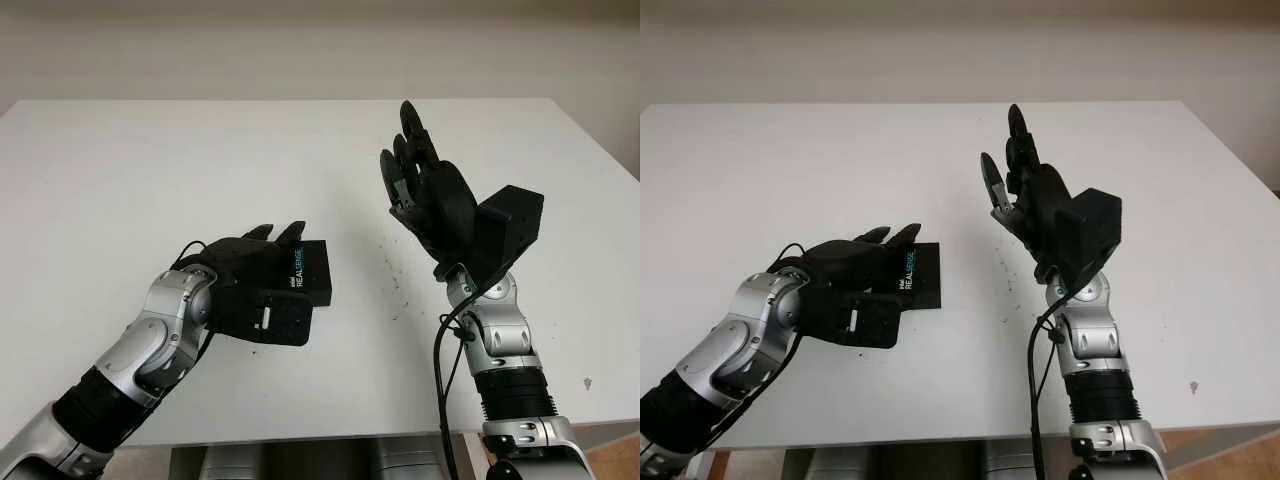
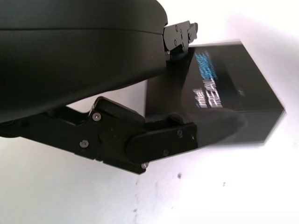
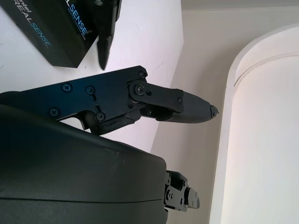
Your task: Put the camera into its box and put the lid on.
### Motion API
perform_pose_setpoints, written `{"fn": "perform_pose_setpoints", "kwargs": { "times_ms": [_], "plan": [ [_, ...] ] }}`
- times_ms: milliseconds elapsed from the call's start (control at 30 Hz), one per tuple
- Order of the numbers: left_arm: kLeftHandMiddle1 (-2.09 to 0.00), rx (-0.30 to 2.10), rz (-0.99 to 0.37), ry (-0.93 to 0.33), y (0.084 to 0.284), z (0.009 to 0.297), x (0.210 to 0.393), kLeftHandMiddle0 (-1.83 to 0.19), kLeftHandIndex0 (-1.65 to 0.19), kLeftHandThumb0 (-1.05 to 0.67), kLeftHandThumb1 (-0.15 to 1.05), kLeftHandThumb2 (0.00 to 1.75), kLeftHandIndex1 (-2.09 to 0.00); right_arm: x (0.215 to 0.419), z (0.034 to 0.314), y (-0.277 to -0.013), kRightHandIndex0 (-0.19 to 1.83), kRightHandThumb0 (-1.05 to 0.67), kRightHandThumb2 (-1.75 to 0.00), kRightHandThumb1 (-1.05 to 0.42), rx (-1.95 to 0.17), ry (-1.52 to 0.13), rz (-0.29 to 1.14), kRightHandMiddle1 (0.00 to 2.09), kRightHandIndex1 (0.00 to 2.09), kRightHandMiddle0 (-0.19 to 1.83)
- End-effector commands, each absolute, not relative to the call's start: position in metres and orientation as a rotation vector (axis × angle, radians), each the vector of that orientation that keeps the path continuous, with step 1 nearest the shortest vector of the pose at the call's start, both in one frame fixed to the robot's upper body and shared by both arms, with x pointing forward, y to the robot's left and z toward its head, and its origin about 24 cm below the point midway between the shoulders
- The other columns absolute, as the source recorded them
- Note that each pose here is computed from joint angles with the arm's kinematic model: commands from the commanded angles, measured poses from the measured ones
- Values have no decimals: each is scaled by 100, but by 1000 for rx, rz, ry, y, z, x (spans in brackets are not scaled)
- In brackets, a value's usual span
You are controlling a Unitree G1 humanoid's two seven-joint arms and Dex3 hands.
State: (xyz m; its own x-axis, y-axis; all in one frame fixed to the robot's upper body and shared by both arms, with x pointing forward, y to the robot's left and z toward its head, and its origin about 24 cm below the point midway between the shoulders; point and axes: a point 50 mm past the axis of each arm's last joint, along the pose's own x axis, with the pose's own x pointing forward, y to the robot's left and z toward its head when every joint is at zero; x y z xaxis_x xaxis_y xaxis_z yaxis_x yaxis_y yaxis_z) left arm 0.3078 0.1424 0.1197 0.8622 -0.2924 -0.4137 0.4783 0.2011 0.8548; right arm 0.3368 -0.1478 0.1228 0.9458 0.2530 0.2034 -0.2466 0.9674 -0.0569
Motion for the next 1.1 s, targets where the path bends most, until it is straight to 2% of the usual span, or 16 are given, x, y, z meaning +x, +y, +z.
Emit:
{"fn": "perform_pose_setpoints", "kwargs": {
  "times_ms": [0, 233, 500, 667, 833, 1067],
  "plan": [
    [0, 1143, -493, 110, 145, 136, 309, 19, 19, -81, 105, 64, 0, 337, 132, -149, -19, -61, -57, -105, -27, -241, 253, 5, 2, -18],
    [0, 674, -310, -105, 166, 159, 303, 19, 19, -76, 105, 58, 0, 337, 134, -148, -19, -62, -62, -105, 7, -238, 251, 0, 0, -19],
    [0, 238, -9, -329, 191, 159, 298, 19, 19, -81, 105, 64, 0, 340, 133, -147, -19, -73, -69, -105, -22, -226, 253, 0, 0, -19],
    [0, 86, 74, -349, 205, 152, 298, 19, 19, -80, 105, 66, 0, 341, 131, -148, -19, -74, -72, -105, -16, -224, 244, 0, 0, -19],
    [0, 42, 139, -364, 211, 142, 305, 19, 19, -81, 105, 66, 0, 347, 125, -148, -19, -76, -70, -105, -4, -208, 232, 0, 0, -19],
    [0, -61, 145, -402, 214, 134, 310, 19, 19, -81, 105, 69, 0, 352, 122, -148, -19, -79, -68, -105, 9, -196, 206, 0, 0, -19]
  ]
}}
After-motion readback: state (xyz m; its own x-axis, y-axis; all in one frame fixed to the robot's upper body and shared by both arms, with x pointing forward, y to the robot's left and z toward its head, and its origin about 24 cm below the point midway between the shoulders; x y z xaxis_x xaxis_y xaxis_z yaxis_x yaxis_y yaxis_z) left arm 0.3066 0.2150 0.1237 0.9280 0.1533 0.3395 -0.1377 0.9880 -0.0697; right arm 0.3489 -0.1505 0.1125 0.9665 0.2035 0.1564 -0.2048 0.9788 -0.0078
